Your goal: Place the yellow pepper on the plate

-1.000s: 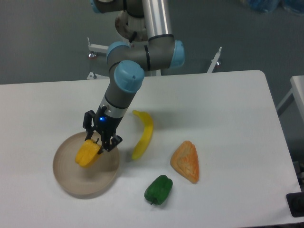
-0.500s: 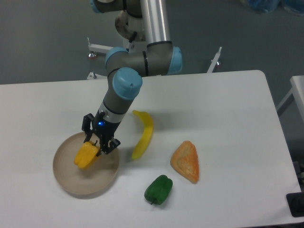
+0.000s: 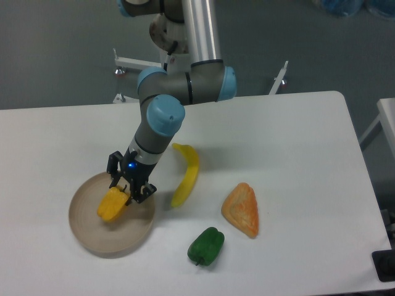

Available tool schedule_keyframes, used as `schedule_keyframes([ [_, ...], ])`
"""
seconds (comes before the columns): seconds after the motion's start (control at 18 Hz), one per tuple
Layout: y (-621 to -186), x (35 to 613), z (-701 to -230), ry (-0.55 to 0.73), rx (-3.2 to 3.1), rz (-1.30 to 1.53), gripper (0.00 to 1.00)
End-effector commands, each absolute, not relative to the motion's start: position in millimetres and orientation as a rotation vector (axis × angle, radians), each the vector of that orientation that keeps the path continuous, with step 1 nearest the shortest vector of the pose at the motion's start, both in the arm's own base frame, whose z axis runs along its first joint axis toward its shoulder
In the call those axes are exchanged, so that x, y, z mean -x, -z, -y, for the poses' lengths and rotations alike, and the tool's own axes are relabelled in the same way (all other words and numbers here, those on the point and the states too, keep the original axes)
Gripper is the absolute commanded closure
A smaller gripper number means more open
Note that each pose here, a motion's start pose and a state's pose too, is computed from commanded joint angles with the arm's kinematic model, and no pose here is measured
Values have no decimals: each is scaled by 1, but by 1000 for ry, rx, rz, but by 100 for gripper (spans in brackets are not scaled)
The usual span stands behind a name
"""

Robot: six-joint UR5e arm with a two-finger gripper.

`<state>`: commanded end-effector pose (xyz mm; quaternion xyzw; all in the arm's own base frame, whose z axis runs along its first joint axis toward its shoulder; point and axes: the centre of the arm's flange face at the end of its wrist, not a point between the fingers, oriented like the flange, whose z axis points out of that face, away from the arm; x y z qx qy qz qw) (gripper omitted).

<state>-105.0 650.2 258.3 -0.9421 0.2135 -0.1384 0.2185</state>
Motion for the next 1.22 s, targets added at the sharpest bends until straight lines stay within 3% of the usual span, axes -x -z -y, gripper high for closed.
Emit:
schedule_keyframes([
  [0.44,-257,105,-650,385,2609,-592,39],
  [0.56,-257,105,-650,385,2609,-592,31],
  [0.67,-257,105,-650,384,2608,-593,11],
  [0.78,-258,106,-650,381,2609,-589,0],
  [1.0,-269,111,-647,368,2604,-570,0],
  [1.22,-298,157,-630,305,2598,-459,0],
])
